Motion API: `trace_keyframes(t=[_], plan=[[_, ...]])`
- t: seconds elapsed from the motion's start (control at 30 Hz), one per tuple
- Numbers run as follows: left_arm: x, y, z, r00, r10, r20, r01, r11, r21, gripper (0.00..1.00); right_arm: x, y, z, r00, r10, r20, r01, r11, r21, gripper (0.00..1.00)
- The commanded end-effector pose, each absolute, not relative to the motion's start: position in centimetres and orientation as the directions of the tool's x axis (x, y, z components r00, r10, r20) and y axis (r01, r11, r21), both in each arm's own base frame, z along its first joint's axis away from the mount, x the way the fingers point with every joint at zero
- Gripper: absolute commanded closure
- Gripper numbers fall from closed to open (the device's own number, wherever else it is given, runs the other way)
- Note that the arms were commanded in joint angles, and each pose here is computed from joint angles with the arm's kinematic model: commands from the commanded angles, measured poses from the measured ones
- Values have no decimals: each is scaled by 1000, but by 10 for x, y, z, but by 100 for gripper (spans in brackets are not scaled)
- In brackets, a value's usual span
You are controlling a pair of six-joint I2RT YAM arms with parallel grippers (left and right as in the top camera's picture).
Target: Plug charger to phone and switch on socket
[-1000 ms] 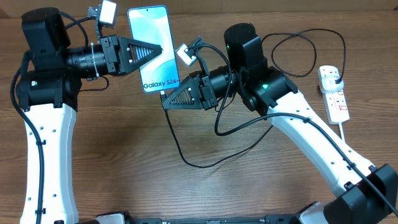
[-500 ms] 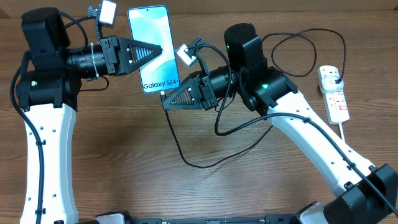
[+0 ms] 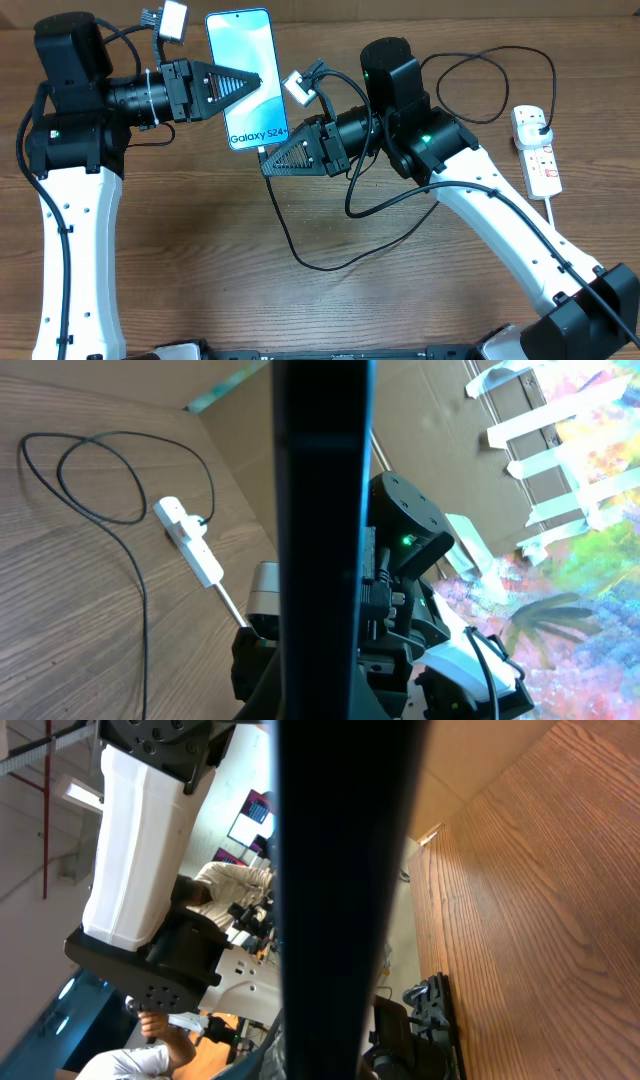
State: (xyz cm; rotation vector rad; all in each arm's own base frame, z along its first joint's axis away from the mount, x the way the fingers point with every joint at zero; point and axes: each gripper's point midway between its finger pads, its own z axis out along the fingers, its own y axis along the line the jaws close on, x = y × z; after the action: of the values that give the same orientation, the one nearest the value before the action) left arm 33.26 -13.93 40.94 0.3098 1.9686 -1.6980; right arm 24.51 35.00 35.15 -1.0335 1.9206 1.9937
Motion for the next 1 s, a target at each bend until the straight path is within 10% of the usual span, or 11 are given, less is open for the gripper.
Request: trace_keyframes(t=[0.0, 0.97], plan=[[310, -157, 423, -790, -83, -607, 595, 131, -793, 96, 236, 349, 367, -716, -323, -619, -596, -179, 783, 96], [311, -156, 419, -774, -83, -627, 612, 153, -776, 96, 231, 347, 369, -720, -346, -601, -569, -201, 797, 96]])
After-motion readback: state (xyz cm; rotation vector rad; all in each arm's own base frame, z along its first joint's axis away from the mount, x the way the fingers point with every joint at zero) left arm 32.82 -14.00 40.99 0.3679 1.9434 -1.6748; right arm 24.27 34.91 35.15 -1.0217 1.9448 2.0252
